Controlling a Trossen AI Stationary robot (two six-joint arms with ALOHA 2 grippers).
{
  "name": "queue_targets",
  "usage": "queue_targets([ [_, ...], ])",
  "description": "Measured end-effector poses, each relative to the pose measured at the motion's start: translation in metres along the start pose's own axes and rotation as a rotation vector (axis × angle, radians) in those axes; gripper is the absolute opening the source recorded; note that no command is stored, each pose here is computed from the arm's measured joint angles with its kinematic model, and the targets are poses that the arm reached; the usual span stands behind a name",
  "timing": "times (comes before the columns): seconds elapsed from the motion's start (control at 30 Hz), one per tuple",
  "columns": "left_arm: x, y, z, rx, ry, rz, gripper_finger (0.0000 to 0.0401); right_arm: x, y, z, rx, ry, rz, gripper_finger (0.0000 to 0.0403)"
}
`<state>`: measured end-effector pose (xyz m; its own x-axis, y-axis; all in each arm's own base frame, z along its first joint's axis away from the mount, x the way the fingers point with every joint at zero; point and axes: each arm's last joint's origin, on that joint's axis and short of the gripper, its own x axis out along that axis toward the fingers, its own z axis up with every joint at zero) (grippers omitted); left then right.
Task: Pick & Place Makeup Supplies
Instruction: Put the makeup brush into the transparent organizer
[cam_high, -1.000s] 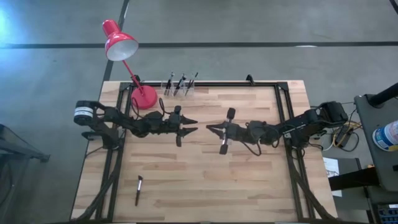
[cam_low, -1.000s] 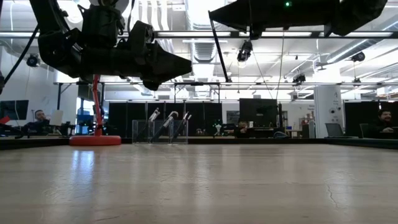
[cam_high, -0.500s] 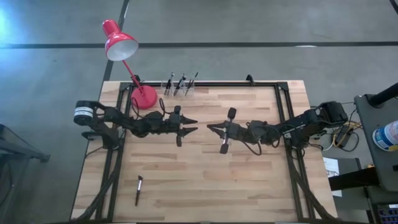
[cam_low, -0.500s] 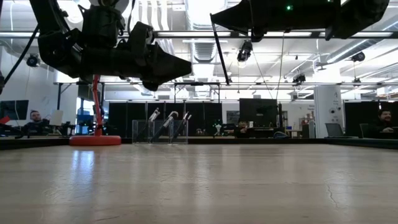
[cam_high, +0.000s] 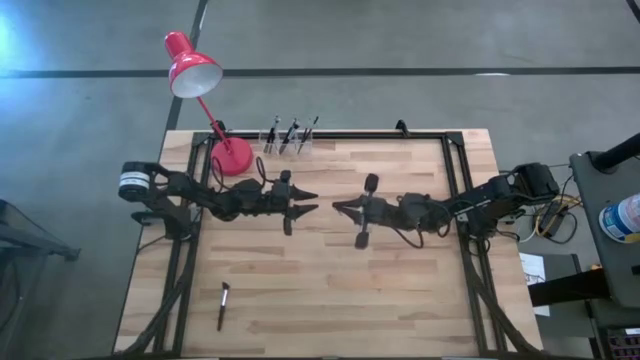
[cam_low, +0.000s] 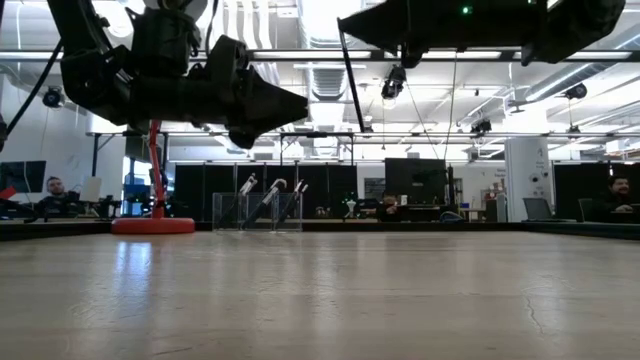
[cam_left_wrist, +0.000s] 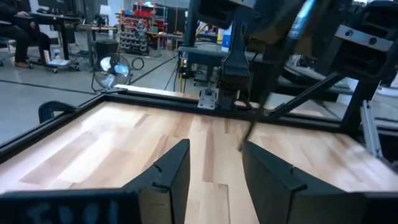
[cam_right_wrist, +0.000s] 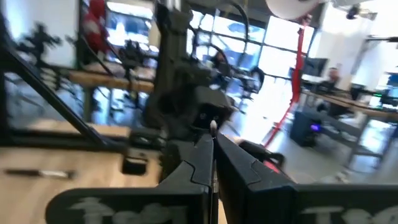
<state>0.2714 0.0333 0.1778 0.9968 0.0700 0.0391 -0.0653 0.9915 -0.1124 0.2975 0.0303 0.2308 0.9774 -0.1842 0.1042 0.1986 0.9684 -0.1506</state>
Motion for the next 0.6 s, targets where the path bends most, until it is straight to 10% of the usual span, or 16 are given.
queue_targets([
  [0.6,0.015,-0.035,0.018,0.054,-0.078,-0.125,0.0139,0.011,0.008,-0.015,0.086,-0.188,0.041,0.0008],
])
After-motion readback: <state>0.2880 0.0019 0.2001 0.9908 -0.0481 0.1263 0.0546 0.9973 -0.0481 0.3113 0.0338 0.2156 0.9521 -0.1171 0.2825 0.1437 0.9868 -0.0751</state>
